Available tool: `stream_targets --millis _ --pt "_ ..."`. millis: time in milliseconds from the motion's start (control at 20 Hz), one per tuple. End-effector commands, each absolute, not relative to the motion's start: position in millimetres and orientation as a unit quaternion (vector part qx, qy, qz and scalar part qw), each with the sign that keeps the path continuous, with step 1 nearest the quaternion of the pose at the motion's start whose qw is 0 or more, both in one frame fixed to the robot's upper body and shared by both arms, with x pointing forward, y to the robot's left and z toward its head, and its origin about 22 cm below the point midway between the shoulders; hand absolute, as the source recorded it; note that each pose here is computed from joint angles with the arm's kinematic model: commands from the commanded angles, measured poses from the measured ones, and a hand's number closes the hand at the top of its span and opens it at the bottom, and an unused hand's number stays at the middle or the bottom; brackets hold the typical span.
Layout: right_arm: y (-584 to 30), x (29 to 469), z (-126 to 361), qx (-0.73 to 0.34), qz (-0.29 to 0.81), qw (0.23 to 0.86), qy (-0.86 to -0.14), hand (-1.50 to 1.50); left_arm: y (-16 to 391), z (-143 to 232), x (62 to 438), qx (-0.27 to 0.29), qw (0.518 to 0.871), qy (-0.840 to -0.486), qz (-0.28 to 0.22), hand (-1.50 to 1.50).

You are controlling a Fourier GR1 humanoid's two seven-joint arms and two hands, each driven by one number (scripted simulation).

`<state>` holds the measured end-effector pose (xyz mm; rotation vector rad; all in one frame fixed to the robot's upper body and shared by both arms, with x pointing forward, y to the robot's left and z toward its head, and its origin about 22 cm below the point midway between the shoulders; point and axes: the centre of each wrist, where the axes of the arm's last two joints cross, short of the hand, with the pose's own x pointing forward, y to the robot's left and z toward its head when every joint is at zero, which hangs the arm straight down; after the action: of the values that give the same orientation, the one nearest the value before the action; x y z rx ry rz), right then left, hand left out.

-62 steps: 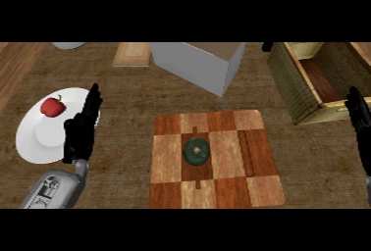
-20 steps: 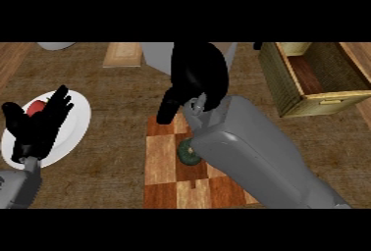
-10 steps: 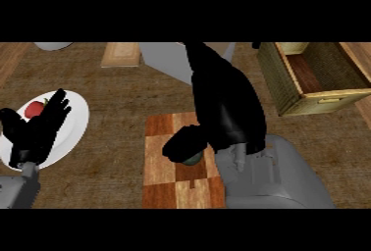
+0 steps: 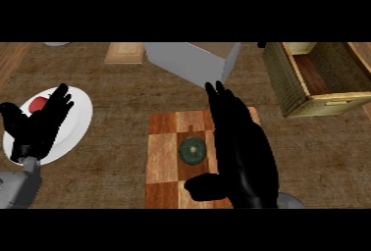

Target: Pick the squash from the cutting board and place it in the basket

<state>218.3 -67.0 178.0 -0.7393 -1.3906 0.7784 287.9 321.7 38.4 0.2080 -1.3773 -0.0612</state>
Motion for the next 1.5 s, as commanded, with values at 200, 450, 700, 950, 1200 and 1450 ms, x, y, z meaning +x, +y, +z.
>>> stream_targets --millis 200,450,700,950,1200,1450 --pt "-59 220 101 -0.357 0.279 0.664 -0.595 -1.50 306 60 292 0.089 0.765 -0.636 -0.035 0.00" --pt "-59 233 77 -0.343 0.238 0.663 -0.621 -1.50 300 41 292 0.078 0.762 -0.642 -0.038 0.00" --pt "-51 249 66 -0.346 0.284 0.698 -0.558 -1.50 312 31 300 0.089 0.765 -0.637 -0.030 0.00" --pt "-47 235 59 -0.340 0.302 0.709 -0.539 -1.50 309 43 299 0.085 0.767 -0.635 -0.032 0.00" --pt "-54 255 49 -0.345 0.316 0.704 -0.534 -1.50 293 46 283 0.079 0.763 -0.641 -0.032 0.00" --pt "-54 237 33 -0.327 0.295 0.709 -0.551 -1.50 308 37 303 0.085 0.768 -0.633 -0.035 0.00"
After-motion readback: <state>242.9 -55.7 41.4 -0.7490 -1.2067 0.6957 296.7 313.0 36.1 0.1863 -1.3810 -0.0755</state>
